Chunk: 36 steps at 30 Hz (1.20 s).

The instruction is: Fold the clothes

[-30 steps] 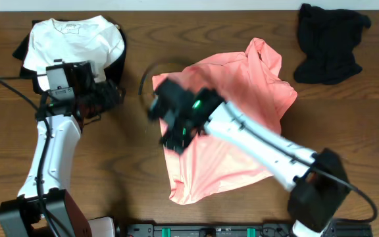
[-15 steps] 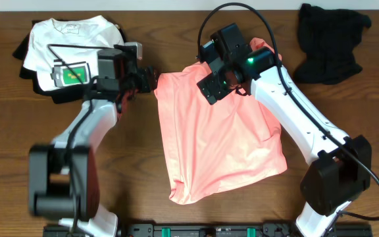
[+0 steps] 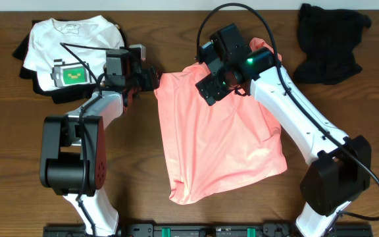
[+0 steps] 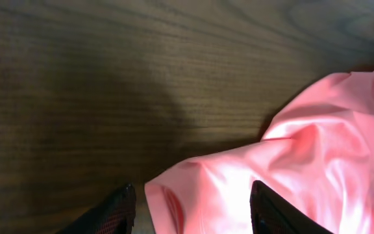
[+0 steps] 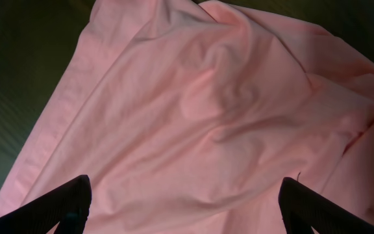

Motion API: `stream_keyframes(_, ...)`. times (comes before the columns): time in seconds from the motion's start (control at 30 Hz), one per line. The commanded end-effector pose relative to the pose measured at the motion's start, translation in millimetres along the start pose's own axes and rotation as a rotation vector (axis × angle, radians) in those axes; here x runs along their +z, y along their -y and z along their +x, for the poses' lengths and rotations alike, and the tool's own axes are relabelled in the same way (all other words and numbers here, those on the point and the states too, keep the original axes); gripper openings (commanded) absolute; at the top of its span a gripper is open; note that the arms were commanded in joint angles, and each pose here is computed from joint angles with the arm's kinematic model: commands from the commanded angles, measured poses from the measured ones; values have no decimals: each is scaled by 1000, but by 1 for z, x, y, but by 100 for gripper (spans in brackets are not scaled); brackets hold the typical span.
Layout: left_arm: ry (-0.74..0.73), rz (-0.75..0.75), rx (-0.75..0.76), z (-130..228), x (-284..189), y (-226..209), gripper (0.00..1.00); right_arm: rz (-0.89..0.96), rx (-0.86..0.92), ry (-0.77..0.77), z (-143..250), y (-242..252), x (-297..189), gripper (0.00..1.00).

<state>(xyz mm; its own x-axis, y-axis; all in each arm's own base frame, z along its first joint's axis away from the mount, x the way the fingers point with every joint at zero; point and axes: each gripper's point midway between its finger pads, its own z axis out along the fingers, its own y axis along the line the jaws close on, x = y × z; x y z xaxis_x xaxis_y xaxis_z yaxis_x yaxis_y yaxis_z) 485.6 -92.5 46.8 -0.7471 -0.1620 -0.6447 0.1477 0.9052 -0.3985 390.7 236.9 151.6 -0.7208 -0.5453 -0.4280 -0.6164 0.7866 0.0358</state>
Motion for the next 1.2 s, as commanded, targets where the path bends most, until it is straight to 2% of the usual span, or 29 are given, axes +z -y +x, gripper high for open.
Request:
stream_keyframes(0.0, -21, -18, -15, 7, 11, -9, 57, -20, 14, 27, -6, -5, -9, 90)
stream_keyframes(0.3, -28, -18, -18, 13, 17, -12, 55, -21, 14, 16, -3, -6, -9, 89)
stream_keyframes(0.4, -29, 1, -5, 14, 20, -2, 45, -22, 15, 10, -2, -6, -9, 88)
stream_keyframes(0.53, -47, 28, 27, 21, 25, 18, 40, -23, 16, 1, 0, -6, -9, 87)
stream_keyframes(0.7, -48, -34, 38, 24, 27, 14, 37, -26, 19, -27, 7, -7, -10, 85)
stream_keyframes(0.83, -41, -58, 29, 22, 26, 6, 21, -27, 20, -40, 11, -7, -11, 85)
stream_keyframes(0.87, -38, -62, 26, 20, 25, 3, 13, -27, 20, -39, 11, -7, -11, 84)
stream_keyframes(0.97, -14, -99, 19, 14, 23, -8, 6, -27, 20, -37, 10, -7, -11, 85)
stream_keyframes(1.17, 83, -160, -5, -11, 17, -28, 6, -27, 20, -37, 10, -7, -11, 85)
